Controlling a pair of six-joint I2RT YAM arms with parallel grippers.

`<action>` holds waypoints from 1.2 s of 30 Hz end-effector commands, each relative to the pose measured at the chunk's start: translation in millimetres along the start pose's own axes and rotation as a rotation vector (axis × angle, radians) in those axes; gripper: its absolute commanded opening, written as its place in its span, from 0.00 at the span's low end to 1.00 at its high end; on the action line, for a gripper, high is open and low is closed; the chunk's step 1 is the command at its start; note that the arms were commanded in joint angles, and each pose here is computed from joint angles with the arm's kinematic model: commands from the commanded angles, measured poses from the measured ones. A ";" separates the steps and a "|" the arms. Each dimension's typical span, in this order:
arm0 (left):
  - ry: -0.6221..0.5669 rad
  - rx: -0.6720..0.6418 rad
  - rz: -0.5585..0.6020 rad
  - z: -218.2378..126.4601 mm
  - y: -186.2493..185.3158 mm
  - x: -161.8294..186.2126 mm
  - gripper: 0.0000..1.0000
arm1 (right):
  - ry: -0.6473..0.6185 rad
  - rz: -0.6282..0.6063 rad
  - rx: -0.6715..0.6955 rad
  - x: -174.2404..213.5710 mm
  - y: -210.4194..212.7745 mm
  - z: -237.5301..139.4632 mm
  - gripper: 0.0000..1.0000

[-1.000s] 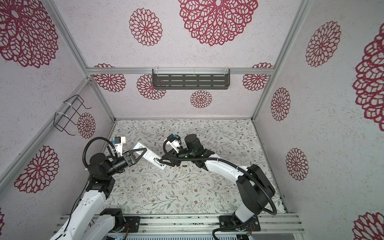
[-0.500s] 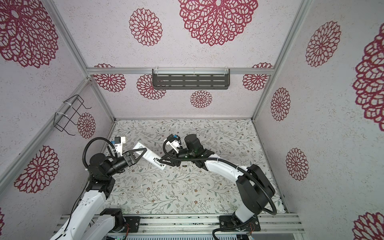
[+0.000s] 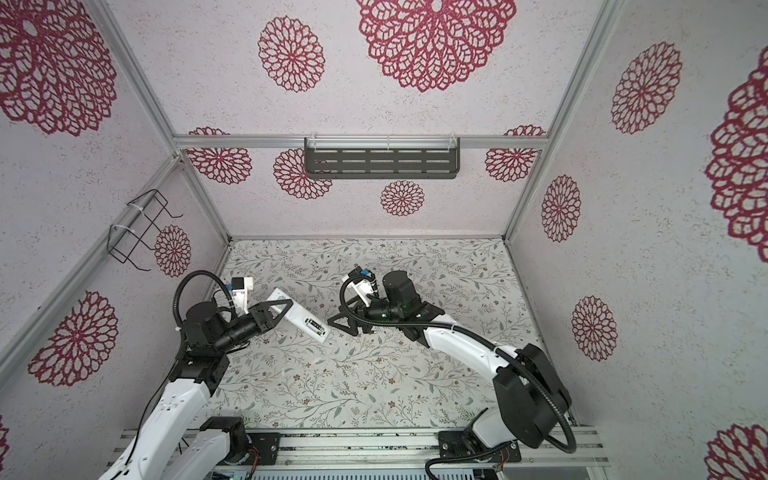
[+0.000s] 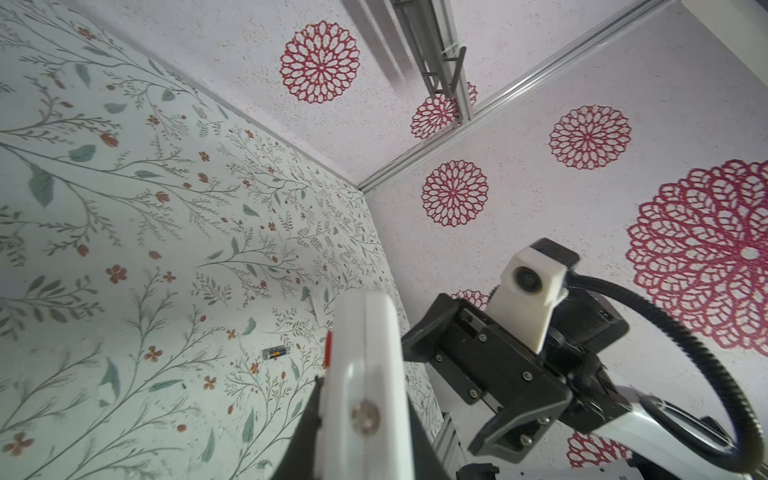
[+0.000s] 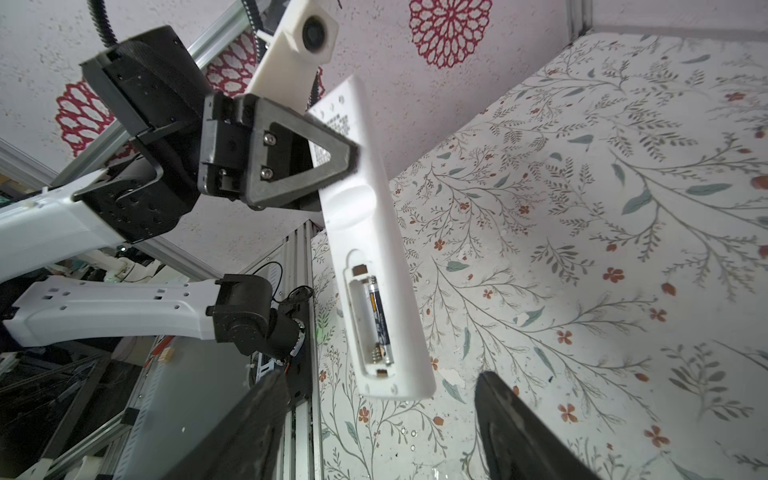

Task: Load the batteries into the remote control
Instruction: 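Open the right gripper and withdraw it from the remote toward the table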

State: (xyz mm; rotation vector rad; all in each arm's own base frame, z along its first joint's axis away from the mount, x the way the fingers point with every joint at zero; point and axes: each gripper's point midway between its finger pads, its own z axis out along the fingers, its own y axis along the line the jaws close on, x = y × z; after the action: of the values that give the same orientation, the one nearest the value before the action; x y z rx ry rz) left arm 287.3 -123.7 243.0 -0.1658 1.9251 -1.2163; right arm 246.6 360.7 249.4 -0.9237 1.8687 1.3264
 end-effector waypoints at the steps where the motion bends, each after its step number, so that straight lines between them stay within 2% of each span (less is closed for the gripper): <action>1: -0.021 -0.111 0.033 -4.3 14.4 -5.1 0.06 | 0.027 -0.003 0.242 6.7 -39.9 -10.9 0.76; 4: -0.021 -0.135 0.024 -4.3 20.4 -3.8 0.06 | 0.134 0.043 0.455 32.4 -84.1 -16.0 0.76; 10: -0.016 -0.145 0.020 -4.8 23.7 -0.9 0.05 | 0.291 0.084 0.636 67.1 -126.7 -19.8 0.73; 19: -0.033 -0.110 0.013 -3.9 22.5 0.7 0.05 | 0.359 0.274 0.583 94.8 -123.7 -7.0 0.72; 27: -0.027 -0.100 0.005 -1.5 23.3 1.6 0.05 | 0.392 0.517 0.738 121.9 -138.5 -19.3 0.70; 31: -0.033 -0.096 0.006 -2.2 22.4 1.4 0.05 | 0.396 0.615 0.762 134.5 -143.7 -14.9 0.69; 36: -0.031 -0.093 0.007 -3.1 20.7 1.8 0.05 | 0.377 0.635 0.777 137.1 -149.0 -10.6 0.68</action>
State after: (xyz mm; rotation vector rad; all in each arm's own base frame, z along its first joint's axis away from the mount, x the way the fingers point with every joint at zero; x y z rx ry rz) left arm 291.3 -109.5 218.1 -0.2580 1.9920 -1.0958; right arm 291.7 292.8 58.6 -0.2622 2.8149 0.6135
